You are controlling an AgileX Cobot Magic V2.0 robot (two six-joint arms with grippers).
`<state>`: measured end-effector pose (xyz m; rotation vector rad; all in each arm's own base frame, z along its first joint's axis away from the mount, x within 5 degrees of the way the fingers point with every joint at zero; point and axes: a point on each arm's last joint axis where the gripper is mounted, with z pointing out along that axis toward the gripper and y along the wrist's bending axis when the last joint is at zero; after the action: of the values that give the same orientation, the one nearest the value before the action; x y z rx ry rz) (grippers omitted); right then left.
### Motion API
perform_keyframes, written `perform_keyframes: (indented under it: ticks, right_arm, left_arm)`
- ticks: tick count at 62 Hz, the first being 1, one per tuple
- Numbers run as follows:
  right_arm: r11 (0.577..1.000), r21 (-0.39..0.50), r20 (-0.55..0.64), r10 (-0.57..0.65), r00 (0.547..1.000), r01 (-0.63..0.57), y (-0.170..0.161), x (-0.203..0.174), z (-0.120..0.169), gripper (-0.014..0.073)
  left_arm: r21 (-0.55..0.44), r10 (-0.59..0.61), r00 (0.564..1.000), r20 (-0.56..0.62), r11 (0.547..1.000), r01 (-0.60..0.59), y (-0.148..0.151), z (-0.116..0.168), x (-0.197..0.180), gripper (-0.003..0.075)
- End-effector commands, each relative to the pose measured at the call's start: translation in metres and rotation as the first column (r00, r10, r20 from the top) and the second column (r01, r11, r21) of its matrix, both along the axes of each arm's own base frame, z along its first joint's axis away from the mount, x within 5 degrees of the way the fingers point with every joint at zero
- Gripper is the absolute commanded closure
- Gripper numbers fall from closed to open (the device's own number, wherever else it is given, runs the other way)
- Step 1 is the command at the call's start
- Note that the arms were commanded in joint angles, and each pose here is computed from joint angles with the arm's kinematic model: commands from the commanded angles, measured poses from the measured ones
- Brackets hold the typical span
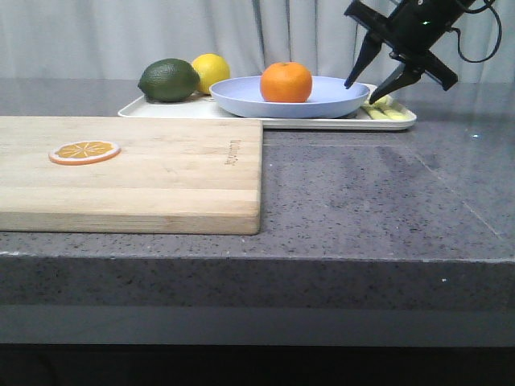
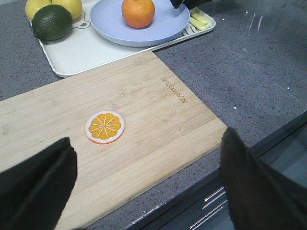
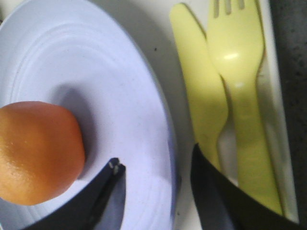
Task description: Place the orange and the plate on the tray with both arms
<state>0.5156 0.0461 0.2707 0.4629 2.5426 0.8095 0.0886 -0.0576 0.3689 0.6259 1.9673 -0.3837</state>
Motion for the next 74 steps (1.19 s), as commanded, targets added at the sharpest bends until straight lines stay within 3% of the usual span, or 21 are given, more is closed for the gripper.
perform_keyframes:
  ticks: [1, 10, 24, 48, 63, 74]
  right_arm:
    - [0.999, 0.046, 0.137, -0.019, 0.99, 0.013, 0.001, -0.011, 0.053, 0.0119]
    - [1.0, 0.026, 0.131, 0.002, 0.991, -0.006, -0.001, -0.021, 0.066, 0.0106]
    - [0.99, -0.123, 0.208, 0.091, 0.974, -0.066, -0.006, -0.051, 0.112, 0.0106]
    - [0.91, -0.395, 0.333, 0.273, 0.902, -0.13, 0.008, -0.134, 0.202, 0.0106]
    - [0.886, -0.454, 0.432, 0.315, 0.845, -0.098, 0.015, -0.188, 0.248, 0.0106]
    - [0.866, -0.488, 0.434, 0.35, 0.83, -0.11, 0.01, -0.219, 0.248, 0.0106]
  left_arm:
    - [-0.054, 0.016, 0.997, 0.074, 0.998, -0.012, -0.001, 0.013, 0.003, 0.0134]
    - [-0.054, 0.016, 0.997, 0.074, 0.998, -0.012, -0.001, 0.013, 0.003, 0.0134]
    - [-0.054, 0.016, 0.997, 0.074, 0.998, -0.012, -0.001, 0.013, 0.003, 0.0134]
    - [-0.054, 0.017, 0.997, 0.074, 0.998, -0.013, -0.001, 0.013, 0.004, 0.0134]
    - [-0.054, 0.017, 0.997, 0.074, 0.998, -0.013, -0.001, 0.013, 0.004, 0.0134]
    - [-0.054, 0.017, 0.997, 0.074, 0.998, -0.013, -0.001, 0.013, 0.004, 0.0134]
